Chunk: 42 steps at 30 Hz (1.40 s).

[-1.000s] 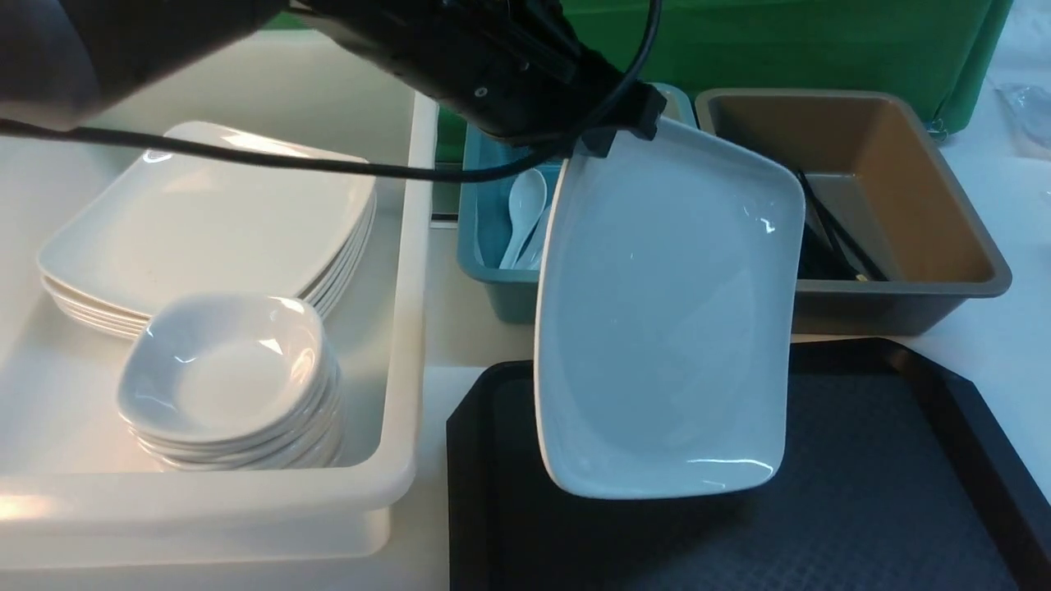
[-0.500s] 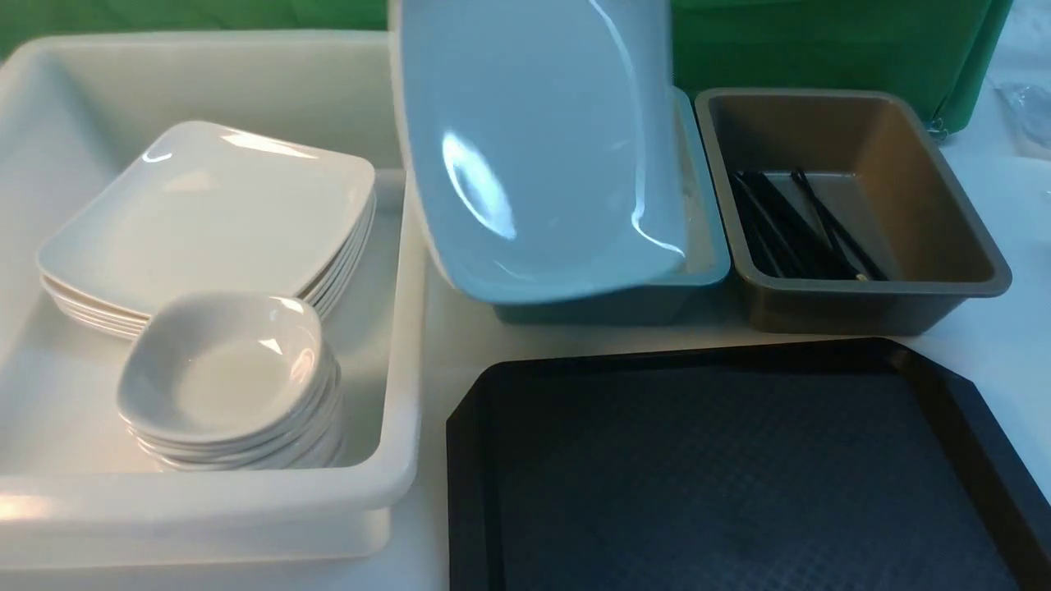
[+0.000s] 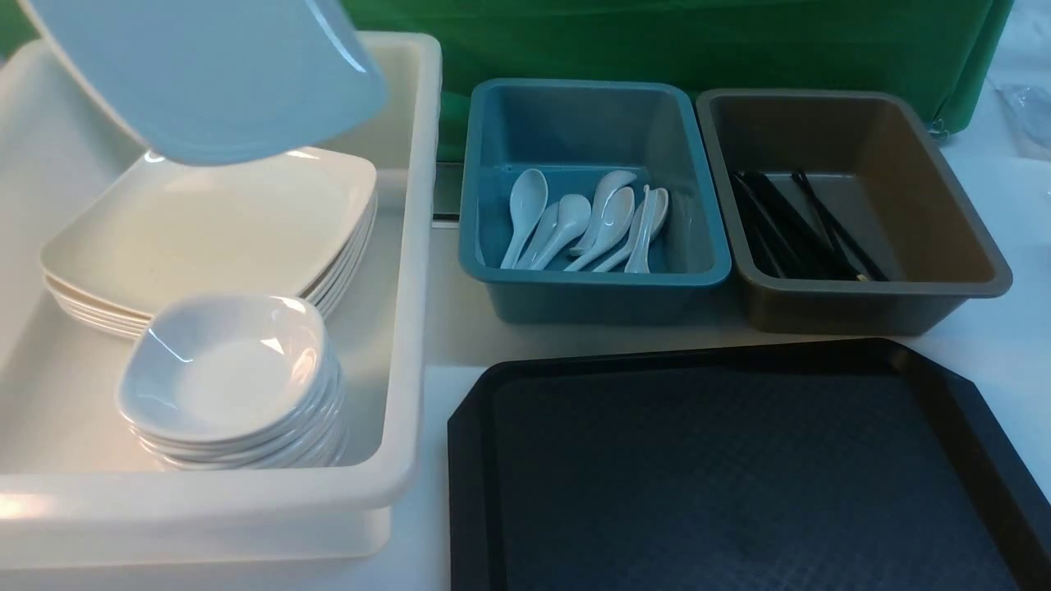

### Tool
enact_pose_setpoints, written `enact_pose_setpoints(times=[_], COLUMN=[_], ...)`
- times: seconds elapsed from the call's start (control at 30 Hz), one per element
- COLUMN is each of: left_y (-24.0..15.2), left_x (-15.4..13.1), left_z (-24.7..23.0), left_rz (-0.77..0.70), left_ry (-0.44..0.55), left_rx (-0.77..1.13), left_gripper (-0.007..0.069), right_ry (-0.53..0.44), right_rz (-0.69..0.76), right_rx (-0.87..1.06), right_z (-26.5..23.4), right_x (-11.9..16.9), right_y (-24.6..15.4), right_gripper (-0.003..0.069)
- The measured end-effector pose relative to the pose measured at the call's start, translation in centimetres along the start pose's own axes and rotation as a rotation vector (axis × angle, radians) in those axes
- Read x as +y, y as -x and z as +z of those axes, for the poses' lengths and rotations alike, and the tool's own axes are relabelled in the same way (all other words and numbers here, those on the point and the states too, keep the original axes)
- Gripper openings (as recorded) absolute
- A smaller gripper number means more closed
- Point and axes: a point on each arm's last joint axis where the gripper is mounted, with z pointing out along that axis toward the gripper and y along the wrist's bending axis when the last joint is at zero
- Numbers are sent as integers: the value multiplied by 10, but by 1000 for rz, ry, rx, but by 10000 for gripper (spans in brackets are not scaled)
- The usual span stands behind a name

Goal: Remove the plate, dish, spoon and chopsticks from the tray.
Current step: Use the left arm to put the plate into the large storage box on the left

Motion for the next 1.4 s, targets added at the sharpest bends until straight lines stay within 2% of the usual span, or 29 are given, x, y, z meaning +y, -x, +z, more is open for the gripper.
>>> enact_pose_setpoints(times=[0.17,0.27,0.43,0.67,0.8,1.13,1.4], left_y=[-9,-24,-54,-106,-117,-137,-151], left_x=[37,51,66,92,98,109,119], left_z=[5,19,44,74,80,105,115], left_rz=[-74,-124,-218,-315,-310,-345,-243], left_ry=[57,34,22,104,132,122,163], left_rx=[2,12,8,-38,-39,60,151], left_gripper=[25,25,25,25,27,21,24], right_ry=[0,0,0,0,0,0,0], right_rz=[-1,-1,3,11,20,25,50], right_rx=[0,0,0,0,0,0,0], right_z=[0,0,0,0,0,0,0], right_x=[0,0,0,0,0,0,0], right_y=[0,0,0,0,0,0,0], right_gripper=[156,156,156,156,156,156,156])
